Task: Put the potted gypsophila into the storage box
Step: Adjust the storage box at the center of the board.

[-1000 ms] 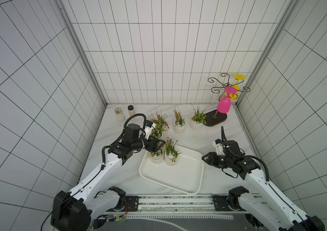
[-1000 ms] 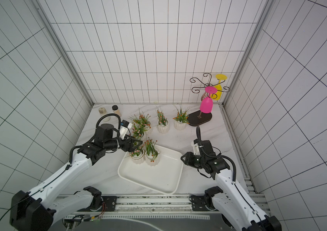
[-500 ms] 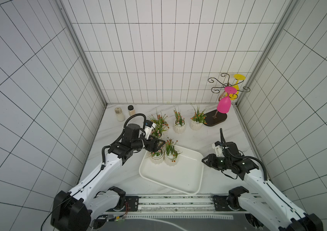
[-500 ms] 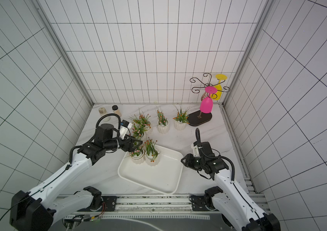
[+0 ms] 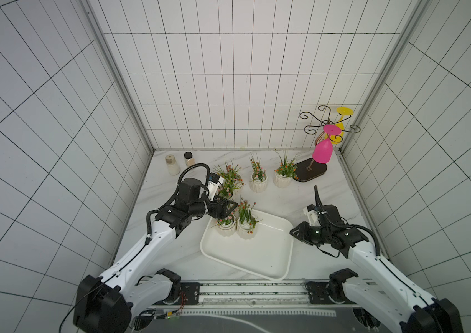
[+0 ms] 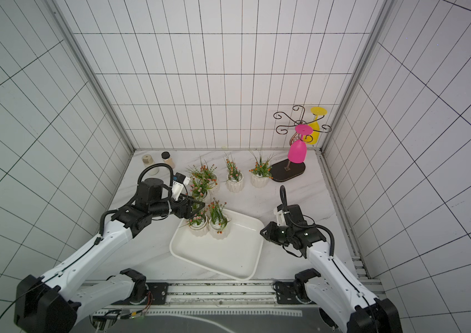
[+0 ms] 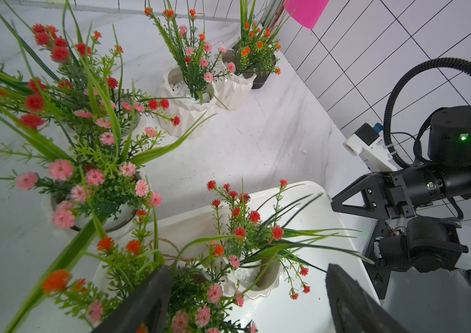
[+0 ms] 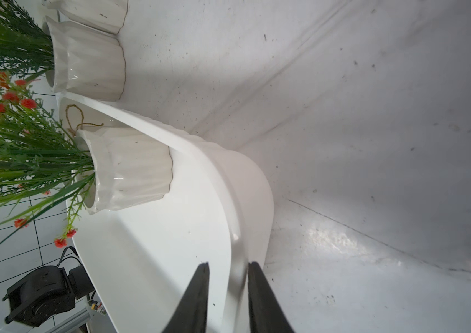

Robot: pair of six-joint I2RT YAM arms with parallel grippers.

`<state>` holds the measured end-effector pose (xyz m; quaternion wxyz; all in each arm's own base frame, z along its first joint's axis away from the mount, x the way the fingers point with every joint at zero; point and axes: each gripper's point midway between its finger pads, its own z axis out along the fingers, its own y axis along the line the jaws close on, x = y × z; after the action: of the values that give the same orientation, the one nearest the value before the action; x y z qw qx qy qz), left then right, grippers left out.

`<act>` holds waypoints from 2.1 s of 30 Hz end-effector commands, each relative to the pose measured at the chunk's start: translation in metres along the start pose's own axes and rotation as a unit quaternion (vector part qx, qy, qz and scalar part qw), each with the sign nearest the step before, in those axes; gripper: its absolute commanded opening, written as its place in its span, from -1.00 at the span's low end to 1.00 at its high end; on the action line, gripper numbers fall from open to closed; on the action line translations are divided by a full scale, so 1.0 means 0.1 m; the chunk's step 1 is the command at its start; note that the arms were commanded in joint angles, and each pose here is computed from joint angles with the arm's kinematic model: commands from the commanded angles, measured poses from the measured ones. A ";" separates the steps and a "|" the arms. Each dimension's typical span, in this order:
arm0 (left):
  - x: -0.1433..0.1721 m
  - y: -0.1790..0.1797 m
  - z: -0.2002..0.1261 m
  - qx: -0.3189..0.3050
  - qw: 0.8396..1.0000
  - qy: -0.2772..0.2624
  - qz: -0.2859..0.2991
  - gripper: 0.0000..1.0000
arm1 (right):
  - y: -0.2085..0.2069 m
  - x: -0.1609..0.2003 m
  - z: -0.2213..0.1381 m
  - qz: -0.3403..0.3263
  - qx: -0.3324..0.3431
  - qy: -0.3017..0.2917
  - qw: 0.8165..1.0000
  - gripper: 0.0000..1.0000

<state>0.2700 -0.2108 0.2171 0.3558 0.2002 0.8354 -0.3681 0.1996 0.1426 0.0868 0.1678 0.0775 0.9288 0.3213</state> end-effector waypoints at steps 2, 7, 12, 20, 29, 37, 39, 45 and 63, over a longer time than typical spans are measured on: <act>-0.02 0.00 0.00 0.005 1.000 -0.006 0.002 0.68 | -0.11 0.13 0.10 0.004 0.002 0.019 1.000 -0.56; -0.03 0.00 -0.01 0.005 1.000 -0.008 0.001 0.68 | -0.12 0.08 0.10 -0.001 0.011 0.012 1.000 -0.67; -0.03 0.00 -0.01 0.005 1.000 -0.008 0.001 0.68 | -0.10 -0.02 0.10 -0.005 0.013 -0.003 1.000 -0.76; -0.03 0.00 -0.03 0.004 1.000 -0.011 0.002 0.68 | -0.02 -0.33 0.09 -0.046 0.040 -0.025 0.998 -0.84; -0.04 -0.01 -0.06 0.006 1.000 -0.015 0.004 0.68 | 0.08 -0.71 0.10 -0.081 0.064 -0.045 0.994 -0.83; -0.05 -0.02 -0.09 0.007 1.000 -0.018 0.006 0.68 | 0.26 -0.92 0.01 -0.115 0.058 -0.058 0.990 -0.40; -0.05 -0.02 -0.10 0.006 1.000 -0.019 0.007 0.68 | 0.32 -1.02 -0.12 -0.124 0.062 -0.088 0.986 -0.02; -0.07 -0.03 -0.11 0.008 1.000 -0.023 0.007 0.68 | 0.33 -1.41 -0.41 -0.158 0.112 -0.192 0.962 0.80; -0.07 -0.03 -0.13 0.010 1.000 -0.026 0.007 0.68 | 0.34 -2.17 0.13 -0.307 0.119 -0.321 0.888 0.98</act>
<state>0.2684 -0.2038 0.2256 0.3680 0.1951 0.8286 -0.3741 0.3962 0.1248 0.1511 0.4906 -0.0736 0.8606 0.1154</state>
